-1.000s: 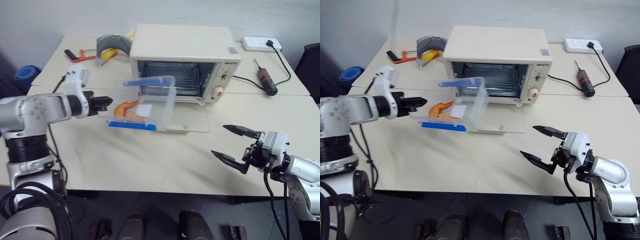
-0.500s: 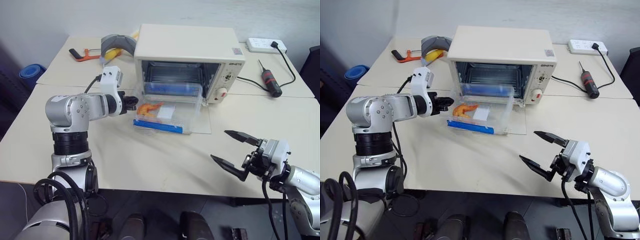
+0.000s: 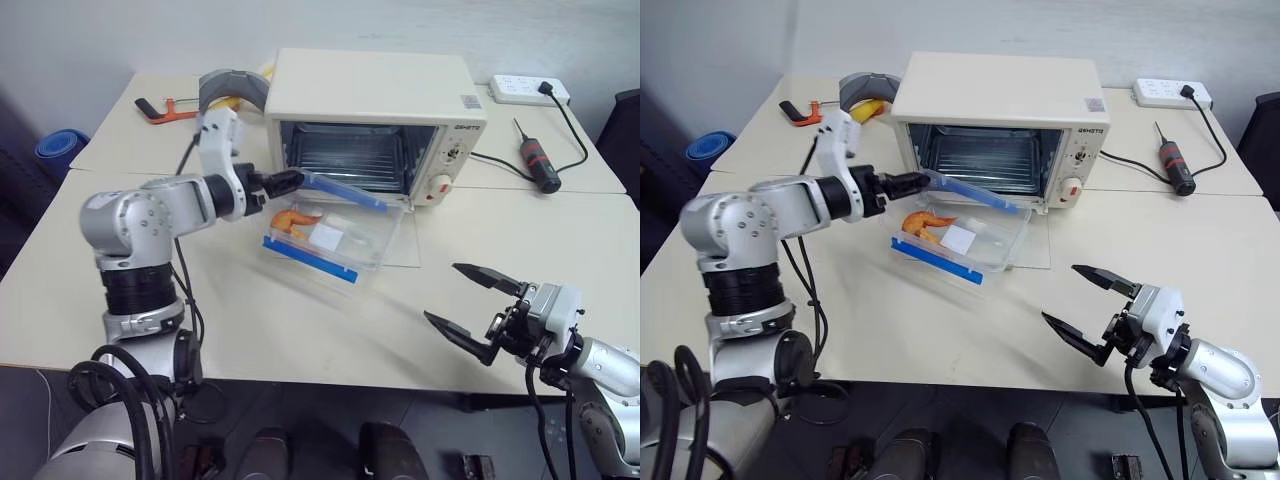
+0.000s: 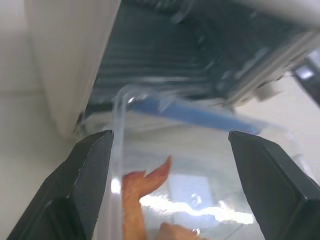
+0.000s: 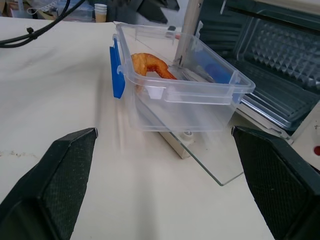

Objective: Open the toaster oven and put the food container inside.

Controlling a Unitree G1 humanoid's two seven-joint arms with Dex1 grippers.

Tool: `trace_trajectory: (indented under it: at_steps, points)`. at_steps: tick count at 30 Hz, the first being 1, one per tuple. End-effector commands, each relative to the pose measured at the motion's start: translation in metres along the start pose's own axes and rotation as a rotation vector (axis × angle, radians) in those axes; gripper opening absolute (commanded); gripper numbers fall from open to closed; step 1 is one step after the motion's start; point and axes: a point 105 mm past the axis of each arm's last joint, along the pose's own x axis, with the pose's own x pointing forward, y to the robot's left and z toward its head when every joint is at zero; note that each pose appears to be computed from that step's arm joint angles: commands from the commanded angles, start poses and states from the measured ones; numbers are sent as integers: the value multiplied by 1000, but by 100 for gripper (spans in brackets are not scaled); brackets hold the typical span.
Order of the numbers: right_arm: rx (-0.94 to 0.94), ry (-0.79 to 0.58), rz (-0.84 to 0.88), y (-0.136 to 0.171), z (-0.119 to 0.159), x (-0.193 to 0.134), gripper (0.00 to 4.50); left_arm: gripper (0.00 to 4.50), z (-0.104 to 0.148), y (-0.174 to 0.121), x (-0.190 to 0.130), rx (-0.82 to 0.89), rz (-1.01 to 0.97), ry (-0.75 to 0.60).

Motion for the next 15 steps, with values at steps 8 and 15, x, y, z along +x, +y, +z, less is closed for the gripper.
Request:
trace_trajectory:
  at_steps: [8, 15]
  points:
    - [99, 160, 262, 40, -5, 25, 258, 214, -49, 38, -75, 564, -355, 114]
    - [42, 216, 297, 48, -33, 65, 25, 7, -106, 25, -73, 681, -543, 233]
